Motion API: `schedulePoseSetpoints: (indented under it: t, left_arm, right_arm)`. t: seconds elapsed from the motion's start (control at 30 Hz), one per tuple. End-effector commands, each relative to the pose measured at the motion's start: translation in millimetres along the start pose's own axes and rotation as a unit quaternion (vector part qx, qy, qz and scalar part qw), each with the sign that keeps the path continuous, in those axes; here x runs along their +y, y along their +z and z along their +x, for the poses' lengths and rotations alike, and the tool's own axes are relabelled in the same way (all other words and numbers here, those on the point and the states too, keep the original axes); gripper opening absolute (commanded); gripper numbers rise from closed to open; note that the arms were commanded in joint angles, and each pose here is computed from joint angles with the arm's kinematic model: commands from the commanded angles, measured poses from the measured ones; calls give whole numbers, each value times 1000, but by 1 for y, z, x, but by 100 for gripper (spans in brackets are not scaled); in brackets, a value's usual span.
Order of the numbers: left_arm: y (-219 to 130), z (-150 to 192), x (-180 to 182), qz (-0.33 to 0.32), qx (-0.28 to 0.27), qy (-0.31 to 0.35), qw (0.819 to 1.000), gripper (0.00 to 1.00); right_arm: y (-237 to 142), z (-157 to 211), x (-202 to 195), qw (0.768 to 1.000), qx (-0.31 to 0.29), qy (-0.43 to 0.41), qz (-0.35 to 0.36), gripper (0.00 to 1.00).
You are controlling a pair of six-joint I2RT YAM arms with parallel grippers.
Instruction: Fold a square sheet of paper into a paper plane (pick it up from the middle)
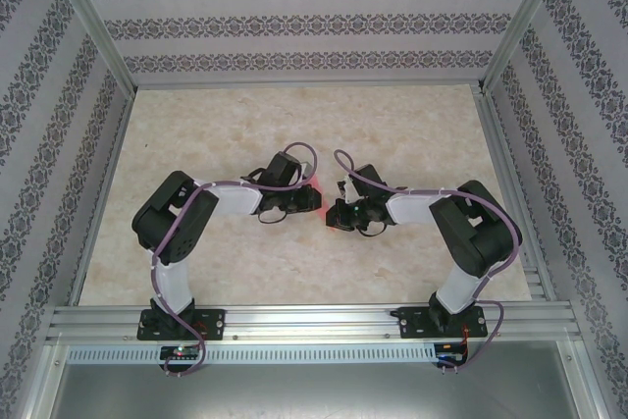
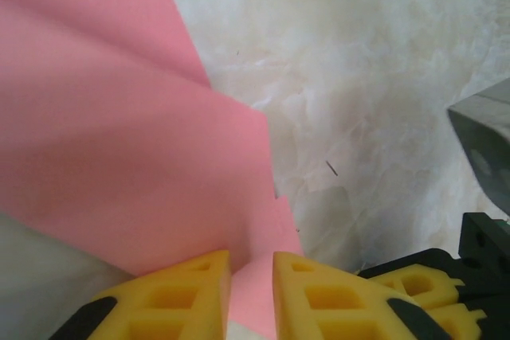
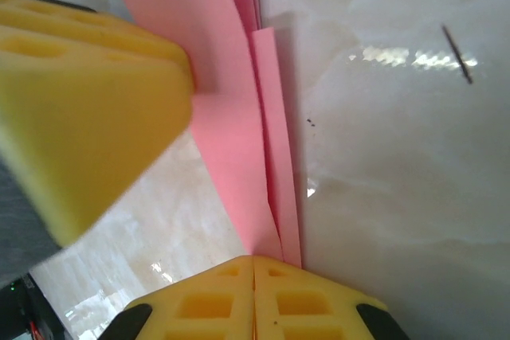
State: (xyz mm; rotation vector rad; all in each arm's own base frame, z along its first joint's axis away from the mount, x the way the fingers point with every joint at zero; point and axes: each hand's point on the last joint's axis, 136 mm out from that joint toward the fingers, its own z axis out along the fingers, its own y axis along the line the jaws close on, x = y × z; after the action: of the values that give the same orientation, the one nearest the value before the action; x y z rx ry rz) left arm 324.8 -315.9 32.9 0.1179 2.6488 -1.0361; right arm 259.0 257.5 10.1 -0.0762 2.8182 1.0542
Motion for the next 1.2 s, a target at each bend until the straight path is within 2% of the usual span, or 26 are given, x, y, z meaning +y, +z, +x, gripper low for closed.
schedulePoseSetpoints:
  t: [0.0,0.27,1.17]
  left_arm:
    - [-28,-41,-23,23,-59,71,995,25]
    - [-34,-57,-6,20,-76,81,994,25]
    - [1,-63,56,-61,-47,84,993,20]
  right_arm:
    - [6,31,-61,992,45,46,109,8]
    - [7,32,-62,992,49,49,109,8]
    - [8,41,-70,989,72,57,119,8]
